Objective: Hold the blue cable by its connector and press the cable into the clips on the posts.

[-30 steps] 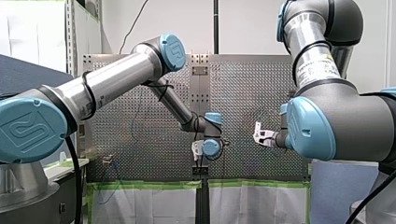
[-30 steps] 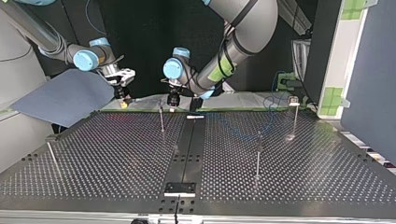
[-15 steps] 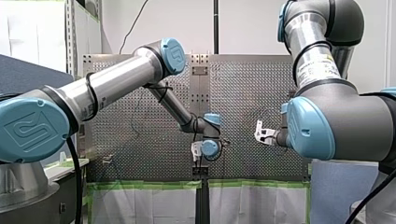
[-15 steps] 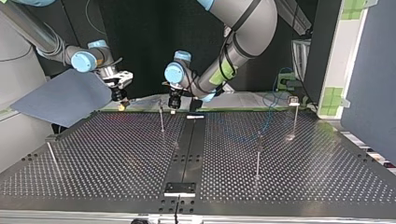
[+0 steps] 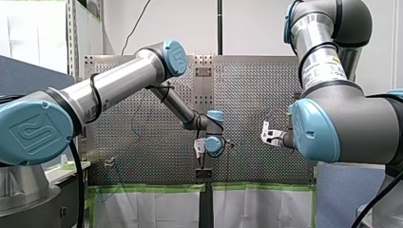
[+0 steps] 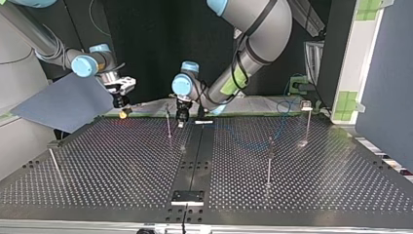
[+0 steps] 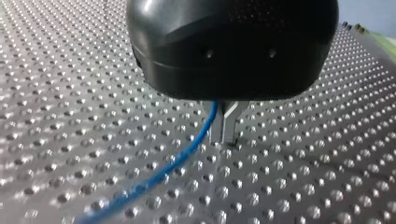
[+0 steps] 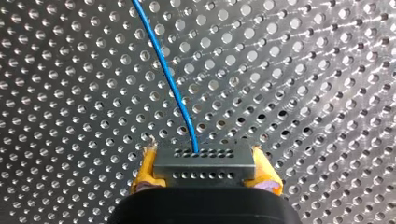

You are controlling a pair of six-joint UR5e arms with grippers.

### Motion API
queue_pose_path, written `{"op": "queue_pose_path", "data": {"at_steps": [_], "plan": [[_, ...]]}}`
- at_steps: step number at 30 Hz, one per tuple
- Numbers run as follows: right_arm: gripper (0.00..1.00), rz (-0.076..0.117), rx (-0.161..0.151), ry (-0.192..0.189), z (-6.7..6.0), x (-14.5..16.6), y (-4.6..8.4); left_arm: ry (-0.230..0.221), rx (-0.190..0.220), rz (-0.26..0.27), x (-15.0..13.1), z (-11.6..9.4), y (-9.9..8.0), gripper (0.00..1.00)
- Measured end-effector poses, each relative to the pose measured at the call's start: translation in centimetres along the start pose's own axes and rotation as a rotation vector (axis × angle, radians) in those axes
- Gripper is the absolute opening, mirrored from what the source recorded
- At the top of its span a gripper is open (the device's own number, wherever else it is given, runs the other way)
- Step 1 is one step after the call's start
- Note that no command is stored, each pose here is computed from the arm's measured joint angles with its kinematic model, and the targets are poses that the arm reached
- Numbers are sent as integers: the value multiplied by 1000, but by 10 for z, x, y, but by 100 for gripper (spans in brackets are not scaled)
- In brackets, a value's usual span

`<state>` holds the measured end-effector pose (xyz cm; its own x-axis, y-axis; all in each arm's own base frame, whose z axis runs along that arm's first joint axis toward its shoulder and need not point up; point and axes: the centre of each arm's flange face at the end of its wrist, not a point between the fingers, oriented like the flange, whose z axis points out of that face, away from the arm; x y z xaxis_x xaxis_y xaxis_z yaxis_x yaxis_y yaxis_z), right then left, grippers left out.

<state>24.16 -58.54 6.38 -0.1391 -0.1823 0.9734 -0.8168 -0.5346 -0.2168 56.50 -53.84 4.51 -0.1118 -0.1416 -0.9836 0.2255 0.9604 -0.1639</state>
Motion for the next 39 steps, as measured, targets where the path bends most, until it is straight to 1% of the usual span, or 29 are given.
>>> {"op": "queue_pose_path", "data": {"at_steps": [4,11,19,24,28,29,30,31,32,33,35,36,37,39], "plan": [[0,-1,-2,7,2,3,3,-5,-10,3,-3,5,7,2],[0,-5,-5,20,6,8,8,-13,-19,19,-7,11,12,2],[0,-2,-9,37,11,13,16,-17,-36,45,-9,14,18,2],[0,3,-13,27,14,6,23,-17,-41,54,-9,14,19,2],[0,2,-16,25,17,6,26,-17,-47,59,-9,14,20,2],[0,2,-15,25,17,6,27,-16,-48,60,-9,14,20,17],[0,2,-15,25,18,6,27,-14,-48,61,-9,14,19,17],[0,2,-15,25,18,7,27,-11,-48,65,-8,13,19,27],[0,1,-15,25,18,7,27,-7,-49,70,-8,12,19,40],[0,1,-14,25,18,7,27,-3,-50,77,-8,12,19,40],[0,1,-13,24,18,6,27,10,-51,96,-7,10,19,61],[0,1,-12,25,18,6,27,17,-52,106,-6,9,19,61],[0,1,-12,24,18,6,27,26,-54,120,-5,8,20,65],[0,0,-12,25,18,7,27,37,-55,141,-4,7,20,65]]}}
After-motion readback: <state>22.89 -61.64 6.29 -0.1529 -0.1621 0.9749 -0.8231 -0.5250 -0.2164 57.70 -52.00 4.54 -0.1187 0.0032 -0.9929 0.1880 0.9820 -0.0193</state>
